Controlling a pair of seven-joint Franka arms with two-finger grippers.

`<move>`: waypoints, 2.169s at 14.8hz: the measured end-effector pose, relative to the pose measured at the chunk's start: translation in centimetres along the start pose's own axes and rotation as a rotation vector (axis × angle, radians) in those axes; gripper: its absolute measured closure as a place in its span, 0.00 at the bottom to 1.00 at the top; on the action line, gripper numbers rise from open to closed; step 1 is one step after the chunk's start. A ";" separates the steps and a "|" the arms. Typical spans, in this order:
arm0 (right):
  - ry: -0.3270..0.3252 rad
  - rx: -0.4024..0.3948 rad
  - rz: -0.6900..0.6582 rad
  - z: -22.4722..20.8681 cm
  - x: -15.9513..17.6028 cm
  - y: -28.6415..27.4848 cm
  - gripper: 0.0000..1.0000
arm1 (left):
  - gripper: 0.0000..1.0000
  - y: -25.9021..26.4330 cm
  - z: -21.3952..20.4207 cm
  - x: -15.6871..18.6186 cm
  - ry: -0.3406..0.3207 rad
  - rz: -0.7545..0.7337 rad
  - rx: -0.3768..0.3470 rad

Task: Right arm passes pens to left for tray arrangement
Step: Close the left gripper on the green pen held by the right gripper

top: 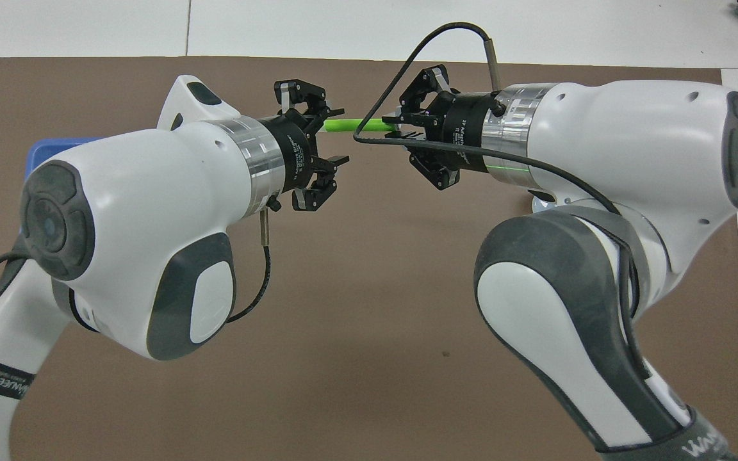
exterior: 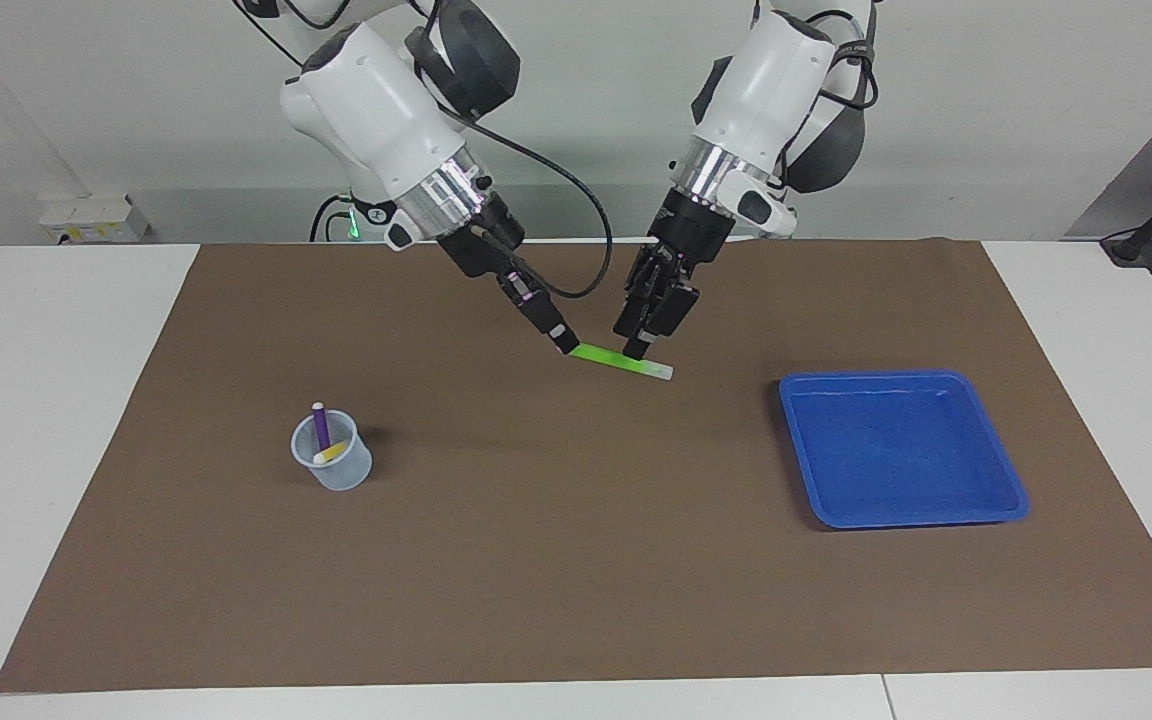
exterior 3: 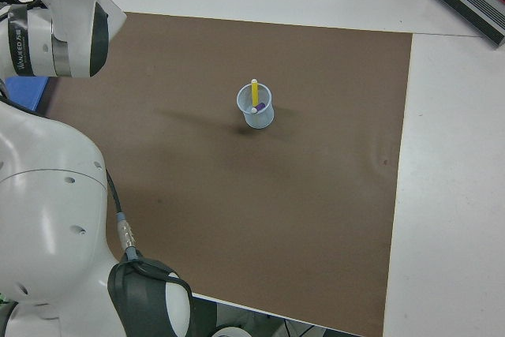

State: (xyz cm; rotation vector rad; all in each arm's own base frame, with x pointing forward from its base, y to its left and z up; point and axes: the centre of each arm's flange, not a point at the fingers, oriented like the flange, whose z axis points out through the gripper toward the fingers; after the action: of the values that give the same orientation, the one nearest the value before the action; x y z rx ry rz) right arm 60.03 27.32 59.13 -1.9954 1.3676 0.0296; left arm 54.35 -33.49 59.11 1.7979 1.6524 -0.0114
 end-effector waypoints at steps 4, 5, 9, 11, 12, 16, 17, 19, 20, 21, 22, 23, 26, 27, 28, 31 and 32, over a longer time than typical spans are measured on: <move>0.000 0.000 0.000 0.0 0.0 0.0 0.82 | 0.42 -0.1 0.3 0.1 -0.002 0.000 -0.010; 0.000 0.000 0.000 0.0 0.0 0.0 0.82 | 0.42 -0.2 0.4 0.1 -0.003 0.000 -0.013; 0.000 -0.001 0.000 0.0 0.0 0.0 0.82 | 0.50 -0.2 0.6 0.1 -0.003 -0.001 -0.014; 0.000 -0.001 -0.001 0.0 -0.1 0.0 0.82 | 0.56 -0.2 0.7 0.1 -0.004 0.000 -0.017; -0.001 -0.001 -0.001 0.0 -0.1 0.0 0.82 | 0.56 -0.2 0.7 0.1 -0.005 0.000 -0.019; -0.001 -0.001 -0.001 0.0 -0.1 0.0 0.82 | 0.54 -0.1 0.9 0.1 -0.003 0.008 -0.029; -0.001 -0.001 -0.001 0.0 -0.1 0.0 0.82 | 0.50 -0.1 1.1 0.1 -0.002 0.008 -0.031; -0.001 -0.001 -0.001 0.0 -0.1 0.0 0.82 | 0.49 -0.1 1.5 0.2 -0.002 0.007 -0.034; -0.001 0.000 -0.001 0.0 -0.1 0.0 0.82 | 0.51 -0.1 1.6 0.2 -0.002 0.007 -0.033; -0.001 0.000 -0.001 0.0 -0.1 0.0 0.82 | 0.52 -0.1 1.6 0.3 -0.002 0.007 -0.033; -0.001 0.000 0.001 0.0 -0.1 0.0 0.82 | 0.52 -0.1 1.6 0.3 -0.002 0.007 -0.034; -0.001 0.000 0.002 0.0 -0.1 0.0 0.82 | 0.58 -0.1 1.6 0.3 -0.002 0.007 -0.034; -0.001 0.000 0.004 0.0 -0.1 0.0 0.82 | 0.66 -0.1 1.6 0.3 -0.002 0.007 -0.034; -0.001 0.000 0.004 0.0 -0.1 0.0 0.82 | 0.67 -0.1 1.7 0.3 -0.002 0.007 -0.034; -0.001 -0.003 0.004 0.1 -0.1 0.1 0.82 | 0.74 -0.1 1.6 0.3 -0.001 0.007 -0.036; 0.000 -0.003 0.004 0.1 -0.1 0.1 0.82 | 0.82 -0.1 1.6 0.3 0.000 0.011 -0.036; 0.000 -0.002 0.004 0.1 -0.1 0.1 0.82 | 0.82 -0.1 1.6 0.3 0.000 0.011 -0.036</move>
State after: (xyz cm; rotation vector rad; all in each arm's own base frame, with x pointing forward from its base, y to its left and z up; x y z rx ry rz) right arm 59.92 27.42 59.05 -1.9943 1.3724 0.0334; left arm 55.03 -34.01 57.72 1.7795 1.6330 0.0233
